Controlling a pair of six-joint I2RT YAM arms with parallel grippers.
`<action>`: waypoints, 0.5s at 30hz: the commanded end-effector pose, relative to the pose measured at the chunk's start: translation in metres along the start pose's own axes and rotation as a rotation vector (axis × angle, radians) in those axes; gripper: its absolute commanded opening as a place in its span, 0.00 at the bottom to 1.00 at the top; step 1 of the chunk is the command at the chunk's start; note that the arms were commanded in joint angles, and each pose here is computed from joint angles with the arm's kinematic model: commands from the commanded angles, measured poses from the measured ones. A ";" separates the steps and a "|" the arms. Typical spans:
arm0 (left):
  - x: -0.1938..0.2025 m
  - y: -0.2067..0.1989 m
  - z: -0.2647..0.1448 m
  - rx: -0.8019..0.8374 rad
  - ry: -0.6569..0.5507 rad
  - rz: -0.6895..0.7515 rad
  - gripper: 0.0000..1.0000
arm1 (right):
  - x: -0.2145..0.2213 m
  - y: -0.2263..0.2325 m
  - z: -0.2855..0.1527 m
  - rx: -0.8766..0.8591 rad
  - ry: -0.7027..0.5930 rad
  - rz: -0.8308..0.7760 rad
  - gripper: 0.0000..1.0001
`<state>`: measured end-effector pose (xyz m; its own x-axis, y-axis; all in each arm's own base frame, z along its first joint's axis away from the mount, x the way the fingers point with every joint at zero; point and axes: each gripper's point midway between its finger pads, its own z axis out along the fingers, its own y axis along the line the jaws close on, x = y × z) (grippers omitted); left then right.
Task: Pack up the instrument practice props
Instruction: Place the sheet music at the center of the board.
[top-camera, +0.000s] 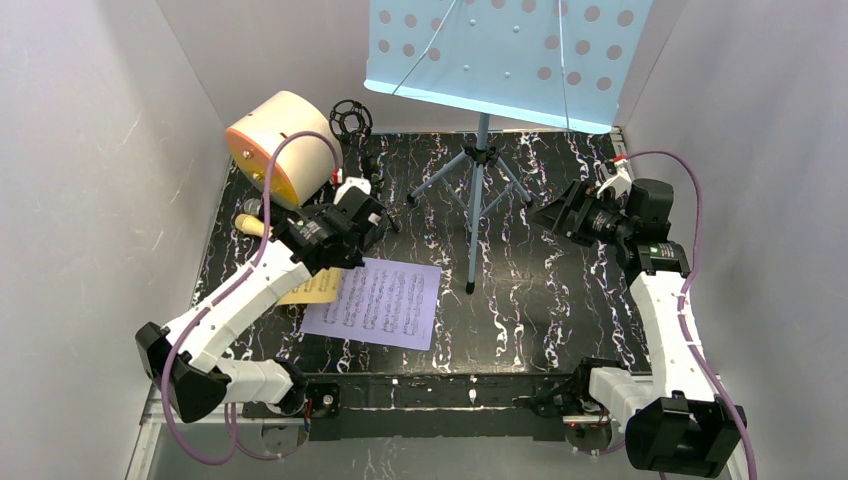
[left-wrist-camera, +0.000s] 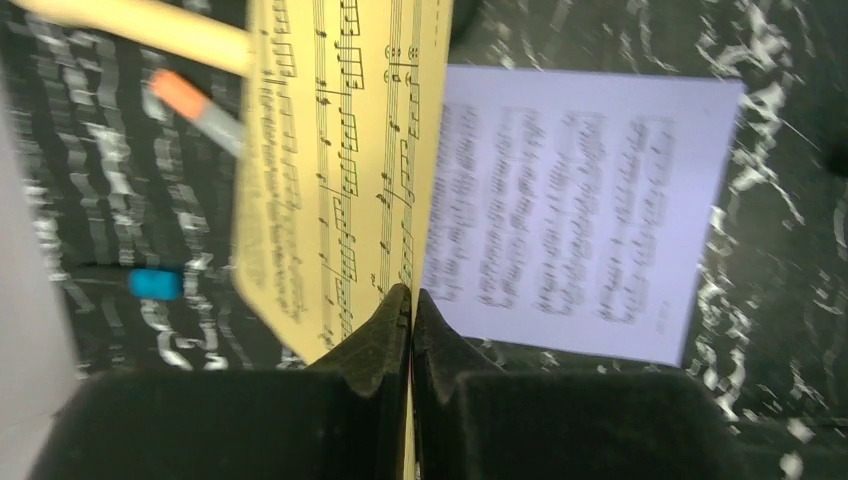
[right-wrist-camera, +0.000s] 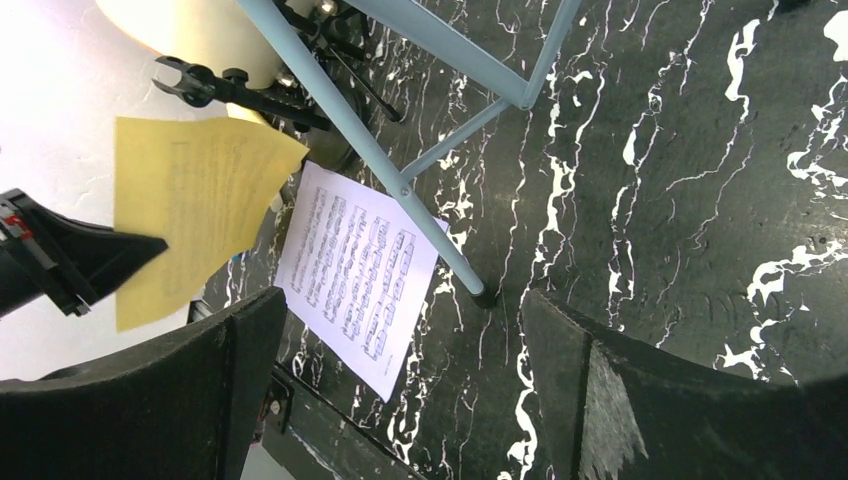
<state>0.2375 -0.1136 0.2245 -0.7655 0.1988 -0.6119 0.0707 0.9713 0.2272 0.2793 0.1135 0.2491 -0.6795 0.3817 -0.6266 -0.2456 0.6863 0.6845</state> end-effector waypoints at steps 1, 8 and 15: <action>0.019 -0.055 0.008 0.240 0.071 -0.144 0.00 | -0.001 -0.002 0.001 -0.006 -0.014 -0.038 0.96; 0.043 -0.088 0.029 0.321 0.130 -0.192 0.00 | 0.001 -0.005 0.002 0.000 -0.012 -0.042 0.96; 0.065 -0.107 0.049 0.308 0.150 -0.163 0.00 | 0.005 -0.007 0.003 -0.002 -0.006 -0.039 0.96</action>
<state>0.2117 -0.1873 0.1383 -0.8654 0.0554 -0.4980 0.1216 0.9874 -0.1015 0.2760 0.1133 0.2348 -0.6991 0.3750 -0.6087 -0.2285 0.6895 0.6873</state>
